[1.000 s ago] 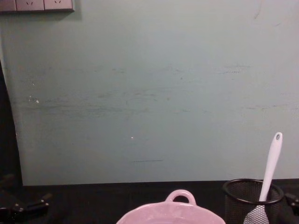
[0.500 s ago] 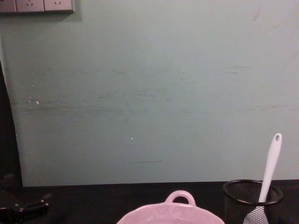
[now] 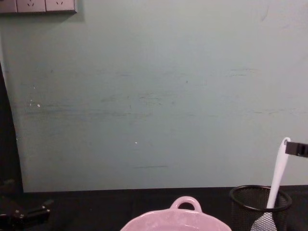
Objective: Use the one hand to pick up the spoon and stir the clear water in the bowl.
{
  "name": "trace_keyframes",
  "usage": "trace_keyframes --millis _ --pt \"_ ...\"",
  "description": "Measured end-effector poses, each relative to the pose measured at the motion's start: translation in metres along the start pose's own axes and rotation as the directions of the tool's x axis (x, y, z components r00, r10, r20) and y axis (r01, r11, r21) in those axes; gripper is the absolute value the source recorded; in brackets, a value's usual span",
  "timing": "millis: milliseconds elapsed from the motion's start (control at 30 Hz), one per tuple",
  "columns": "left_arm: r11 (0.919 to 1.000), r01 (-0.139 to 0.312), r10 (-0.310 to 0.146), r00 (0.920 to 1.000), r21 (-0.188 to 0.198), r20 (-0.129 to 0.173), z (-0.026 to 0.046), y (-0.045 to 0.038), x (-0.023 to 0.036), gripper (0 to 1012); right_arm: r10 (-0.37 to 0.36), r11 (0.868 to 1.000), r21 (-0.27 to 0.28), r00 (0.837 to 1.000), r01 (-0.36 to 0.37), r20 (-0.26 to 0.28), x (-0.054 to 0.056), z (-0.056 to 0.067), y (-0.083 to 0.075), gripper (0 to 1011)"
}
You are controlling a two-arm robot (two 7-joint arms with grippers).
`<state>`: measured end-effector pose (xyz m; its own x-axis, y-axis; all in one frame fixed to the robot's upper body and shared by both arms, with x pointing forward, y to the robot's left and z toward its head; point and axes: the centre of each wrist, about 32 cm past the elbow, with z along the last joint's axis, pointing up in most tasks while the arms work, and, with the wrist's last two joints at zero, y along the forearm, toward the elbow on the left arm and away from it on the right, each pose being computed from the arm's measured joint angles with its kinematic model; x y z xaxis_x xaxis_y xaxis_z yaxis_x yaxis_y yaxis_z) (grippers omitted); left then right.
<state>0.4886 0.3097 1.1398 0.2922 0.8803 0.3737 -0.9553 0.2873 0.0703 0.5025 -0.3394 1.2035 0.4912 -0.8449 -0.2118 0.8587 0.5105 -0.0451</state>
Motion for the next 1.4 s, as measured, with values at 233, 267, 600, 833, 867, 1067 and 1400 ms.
trace_keyframes --millis 233,267,600,833,867,1067,1400 --pt "1.0000 0.000 0.000 1.0000 0.000 0.000 0.0000 0.0000 0.0000 1011 0.020 0.998 -0.052 0.987 -0.029 -0.162 0.010 0.011 0.018 1002" --pt "1.0000 0.000 0.000 1.0000 0.000 0.000 0.0000 0.0000 0.0000 1011 0.021 0.998 -0.057 0.983 -0.031 -0.180 0.012 0.012 0.022 1002" --pt "1.0000 0.000 0.000 1.0000 0.000 0.000 0.0000 0.0000 0.0000 1011 0.004 0.997 -0.076 0.976 -0.021 -0.219 0.018 0.014 0.039 1003" --pt "1.0000 0.000 0.000 1.0000 0.000 0.000 0.0000 0.0000 0.0000 1011 0.001 0.997 -0.076 0.976 -0.018 -0.218 0.019 0.011 0.048 1003" --pt "1.0000 0.000 0.000 1.0000 0.000 0.000 0.0000 0.0000 0.0000 1011 0.002 0.997 -0.075 0.976 -0.019 -0.217 0.020 0.011 0.049 1003" --pt "1.0000 0.000 0.000 1.0000 0.000 0.000 0.0000 0.0000 0.0000 1011 0.006 0.997 -0.072 0.976 -0.022 -0.216 0.020 0.010 0.050 1002" --pt "1.0000 0.000 0.000 1.0000 0.000 0.000 0.0000 0.0000 0.0000 1011 0.005 0.997 -0.073 0.976 -0.021 -0.216 0.020 0.011 0.049 862"
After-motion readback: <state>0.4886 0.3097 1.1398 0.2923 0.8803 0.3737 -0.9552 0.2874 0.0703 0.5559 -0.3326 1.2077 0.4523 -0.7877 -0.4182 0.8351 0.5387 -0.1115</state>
